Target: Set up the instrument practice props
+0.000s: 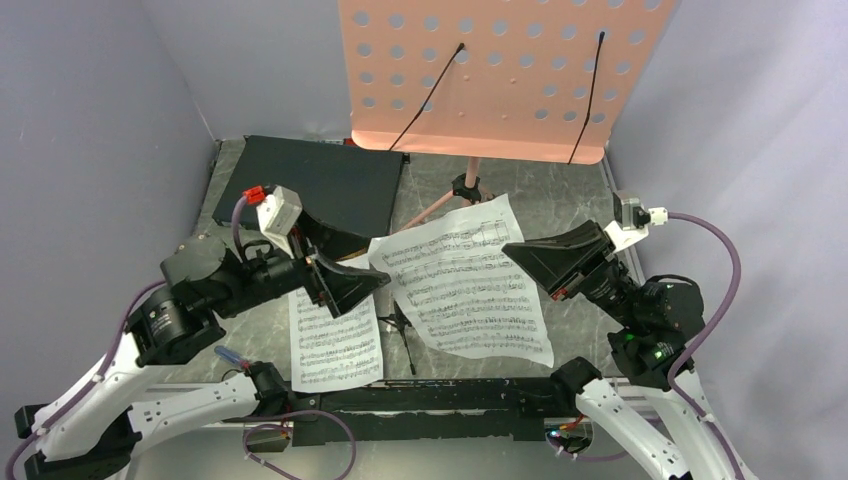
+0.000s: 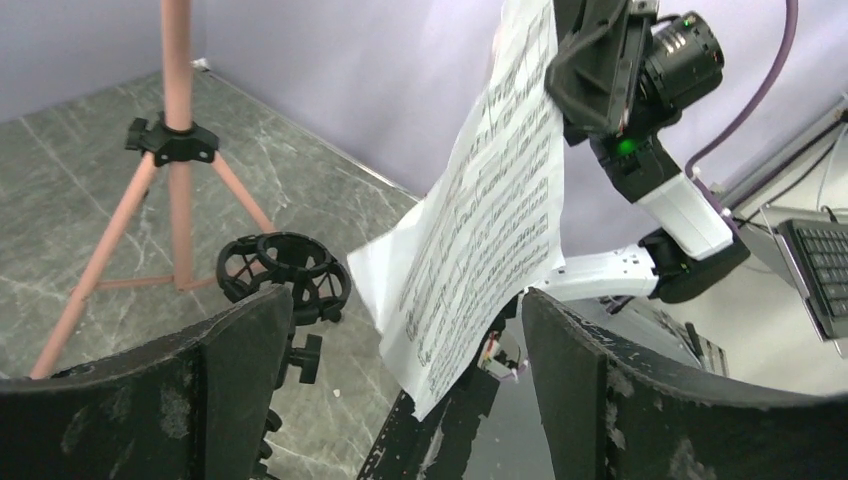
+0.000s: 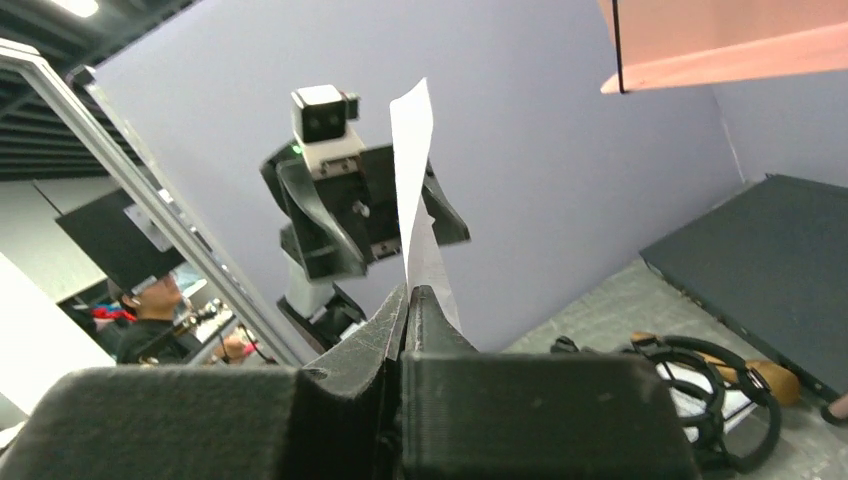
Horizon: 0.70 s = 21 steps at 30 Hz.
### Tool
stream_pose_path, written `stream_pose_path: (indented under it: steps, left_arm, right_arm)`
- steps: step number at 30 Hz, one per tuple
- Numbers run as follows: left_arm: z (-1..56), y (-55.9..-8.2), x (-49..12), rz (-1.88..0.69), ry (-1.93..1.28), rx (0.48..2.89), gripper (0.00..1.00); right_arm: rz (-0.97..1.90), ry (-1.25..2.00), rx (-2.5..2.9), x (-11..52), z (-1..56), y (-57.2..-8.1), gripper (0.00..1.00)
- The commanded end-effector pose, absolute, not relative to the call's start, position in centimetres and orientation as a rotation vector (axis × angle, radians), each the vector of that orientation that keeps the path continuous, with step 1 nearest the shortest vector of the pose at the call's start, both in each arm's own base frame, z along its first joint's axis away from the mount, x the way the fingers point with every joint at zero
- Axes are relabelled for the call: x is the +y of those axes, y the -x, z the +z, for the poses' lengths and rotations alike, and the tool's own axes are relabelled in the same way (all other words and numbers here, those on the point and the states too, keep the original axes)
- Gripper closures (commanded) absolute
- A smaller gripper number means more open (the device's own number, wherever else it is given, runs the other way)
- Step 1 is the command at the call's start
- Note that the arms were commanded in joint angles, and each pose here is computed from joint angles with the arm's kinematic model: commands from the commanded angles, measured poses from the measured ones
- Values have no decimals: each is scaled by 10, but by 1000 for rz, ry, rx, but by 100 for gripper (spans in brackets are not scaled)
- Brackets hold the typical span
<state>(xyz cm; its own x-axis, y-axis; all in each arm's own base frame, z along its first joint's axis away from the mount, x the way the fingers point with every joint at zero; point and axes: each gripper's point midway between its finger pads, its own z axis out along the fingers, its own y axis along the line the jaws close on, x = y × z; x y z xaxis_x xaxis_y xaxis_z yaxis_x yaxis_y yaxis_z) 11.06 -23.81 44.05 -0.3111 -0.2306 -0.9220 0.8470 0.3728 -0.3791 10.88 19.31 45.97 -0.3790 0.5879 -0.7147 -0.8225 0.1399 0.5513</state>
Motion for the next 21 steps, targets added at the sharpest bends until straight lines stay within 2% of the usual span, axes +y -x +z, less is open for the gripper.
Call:
stream_pose_path:
  steps: [1, 12, 21]
  left_arm:
    - [438, -95, -260, -1284, -739, 1428, 11]
    - [429, -92, -305, -1462, -823, 1340, 19]
    - [441, -88, -320, -1560, -827, 1214, 35]
  right_arm:
    - [1592, 204, 1092, 179, 501, -97, 100]
    - [1627, 176, 991, 172, 527, -93, 100]
    - [1652, 156, 965, 172, 530, -96, 100]
